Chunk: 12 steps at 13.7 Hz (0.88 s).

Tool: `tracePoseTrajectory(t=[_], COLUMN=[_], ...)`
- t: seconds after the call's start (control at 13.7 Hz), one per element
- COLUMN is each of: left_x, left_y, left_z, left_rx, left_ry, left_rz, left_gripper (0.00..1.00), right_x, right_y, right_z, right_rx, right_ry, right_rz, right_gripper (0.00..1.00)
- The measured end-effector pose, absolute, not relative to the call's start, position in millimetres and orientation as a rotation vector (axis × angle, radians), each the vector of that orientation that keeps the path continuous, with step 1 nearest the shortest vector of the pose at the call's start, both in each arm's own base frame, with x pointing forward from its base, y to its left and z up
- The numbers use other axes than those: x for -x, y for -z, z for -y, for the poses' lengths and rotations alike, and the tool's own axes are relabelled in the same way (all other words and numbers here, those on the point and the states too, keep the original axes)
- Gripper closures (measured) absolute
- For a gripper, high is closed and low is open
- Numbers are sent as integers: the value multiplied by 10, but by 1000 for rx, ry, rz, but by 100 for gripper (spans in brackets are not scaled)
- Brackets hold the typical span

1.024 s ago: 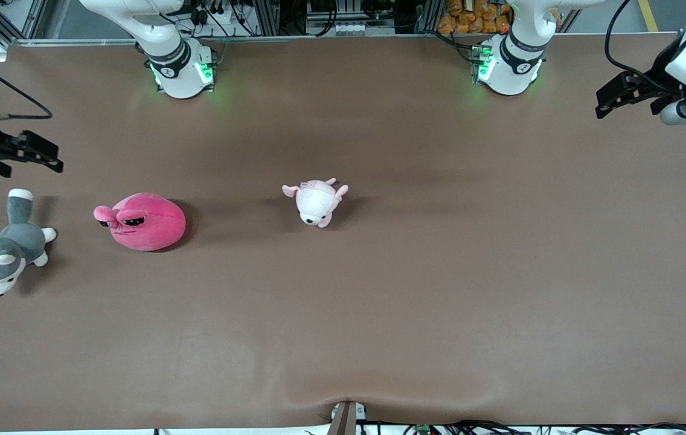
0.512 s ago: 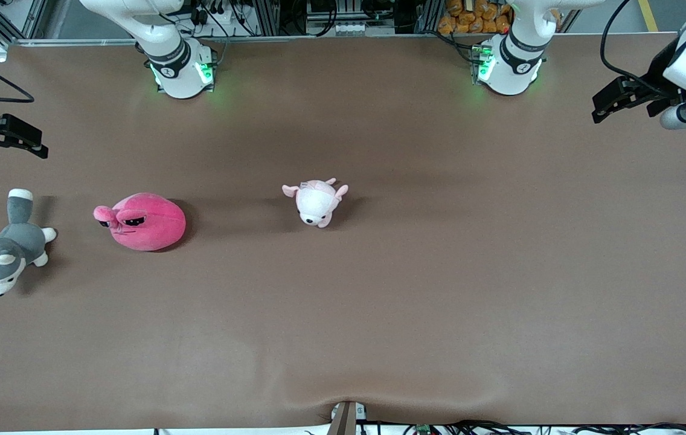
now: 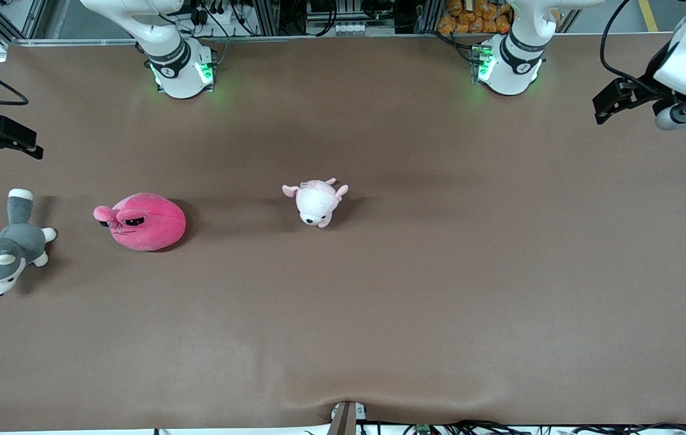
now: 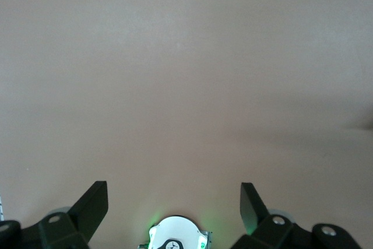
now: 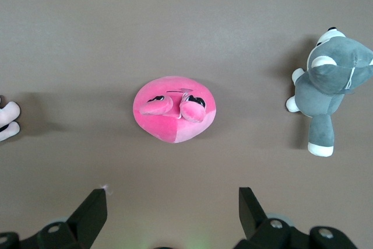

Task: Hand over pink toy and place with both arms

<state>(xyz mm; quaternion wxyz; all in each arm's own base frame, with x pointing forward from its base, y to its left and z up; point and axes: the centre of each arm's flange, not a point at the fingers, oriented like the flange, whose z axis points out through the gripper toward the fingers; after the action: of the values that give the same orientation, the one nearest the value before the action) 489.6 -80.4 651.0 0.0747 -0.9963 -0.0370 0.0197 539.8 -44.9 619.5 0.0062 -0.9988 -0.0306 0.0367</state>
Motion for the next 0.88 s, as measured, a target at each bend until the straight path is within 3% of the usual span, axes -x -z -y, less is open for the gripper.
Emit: tracePoseTrajectory(t=[0.88], left_x=[-5001], left_y=[-6515], left_z=[783], left_rx=[2989], left_ry=[-54], left_rz=[106], left_gripper=[0], right_x=[-5390], right_y=[-6177], right_z=[442], right_rx=[3123], right_ry=[-135], right_rz=[98], right_gripper=[0])
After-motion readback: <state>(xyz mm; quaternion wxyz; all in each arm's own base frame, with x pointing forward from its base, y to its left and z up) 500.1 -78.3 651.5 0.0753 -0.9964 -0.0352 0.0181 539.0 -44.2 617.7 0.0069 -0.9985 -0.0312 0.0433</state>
